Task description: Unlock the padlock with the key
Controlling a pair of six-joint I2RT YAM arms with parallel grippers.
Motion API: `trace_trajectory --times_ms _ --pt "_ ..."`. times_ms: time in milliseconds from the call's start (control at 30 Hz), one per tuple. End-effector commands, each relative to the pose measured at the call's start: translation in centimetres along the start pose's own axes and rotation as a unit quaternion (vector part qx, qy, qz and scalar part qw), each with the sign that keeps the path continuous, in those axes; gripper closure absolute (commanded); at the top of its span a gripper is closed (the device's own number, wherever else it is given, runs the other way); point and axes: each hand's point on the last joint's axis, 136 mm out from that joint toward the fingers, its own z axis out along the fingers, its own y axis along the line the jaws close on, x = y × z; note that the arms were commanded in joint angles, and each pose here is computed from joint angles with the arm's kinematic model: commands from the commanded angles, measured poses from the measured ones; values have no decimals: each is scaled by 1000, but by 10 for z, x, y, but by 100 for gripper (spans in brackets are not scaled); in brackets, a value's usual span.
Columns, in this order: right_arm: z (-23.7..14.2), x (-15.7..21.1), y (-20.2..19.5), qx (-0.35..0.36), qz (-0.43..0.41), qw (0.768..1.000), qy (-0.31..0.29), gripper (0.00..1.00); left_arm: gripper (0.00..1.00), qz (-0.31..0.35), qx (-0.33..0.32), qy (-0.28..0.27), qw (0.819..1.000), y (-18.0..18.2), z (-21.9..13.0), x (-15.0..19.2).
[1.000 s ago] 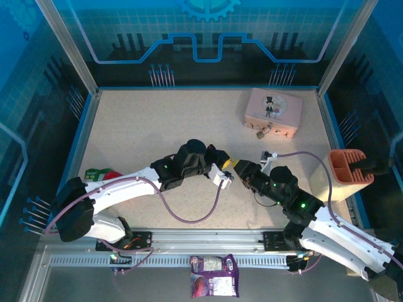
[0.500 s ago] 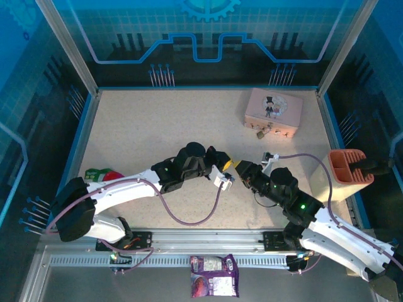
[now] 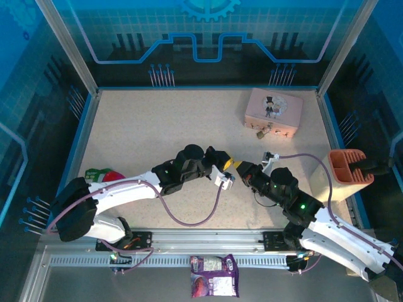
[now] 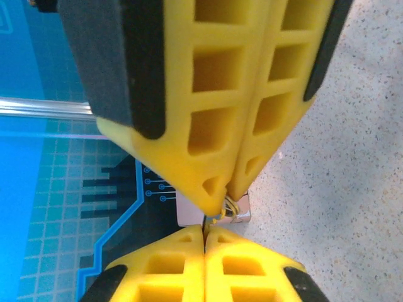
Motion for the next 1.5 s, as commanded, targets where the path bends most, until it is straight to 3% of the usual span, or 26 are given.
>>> trace_trajectory --times_ms 0,133,233,400,533,667,767,867,1033,1333,1467 --pt "-3 -6 5 -6 -17 1000 -16 100 87 -44 -22 -21 999 5 -4 -8" --pt "-6 -11 9 -1 -80 996 -26 100 68 -169 -48 -50 983 29 -23 -12" --pt "-5 -13 15 -18 -133 990 -34 100 58 -308 -75 -85 945 60 -49 -11" --pt "-4 -13 26 -62 -216 973 -48 100 47 -495 -100 -126 854 88 -79 -4" --pt "-5 -10 40 -118 -268 954 -68 100 45 -650 -69 -103 750 92 -81 11" --pt "-6 -6 42 -140 -309 937 -81 100 46 -748 -16 -82 659 81 -78 16" --pt "-8 -2 47 -166 -329 925 -91 100 47 -786 34 -87 612 73 -75 9" --pt "-7 6 52 -182 -350 915 -87 100 46 -797 73 -106 590 66 -71 -2" --pt "-7 15 55 -199 -356 909 -87 100 47 -803 116 -111 574 58 -63 -8" --pt "-9 22 61 -216 -363 903 -81 100 51 -803 149 -141 560 54 -61 -13" --pt "-6 23 58 -211 -357 907 -79 100 59 -795 164 -161 561 54 -64 -20"
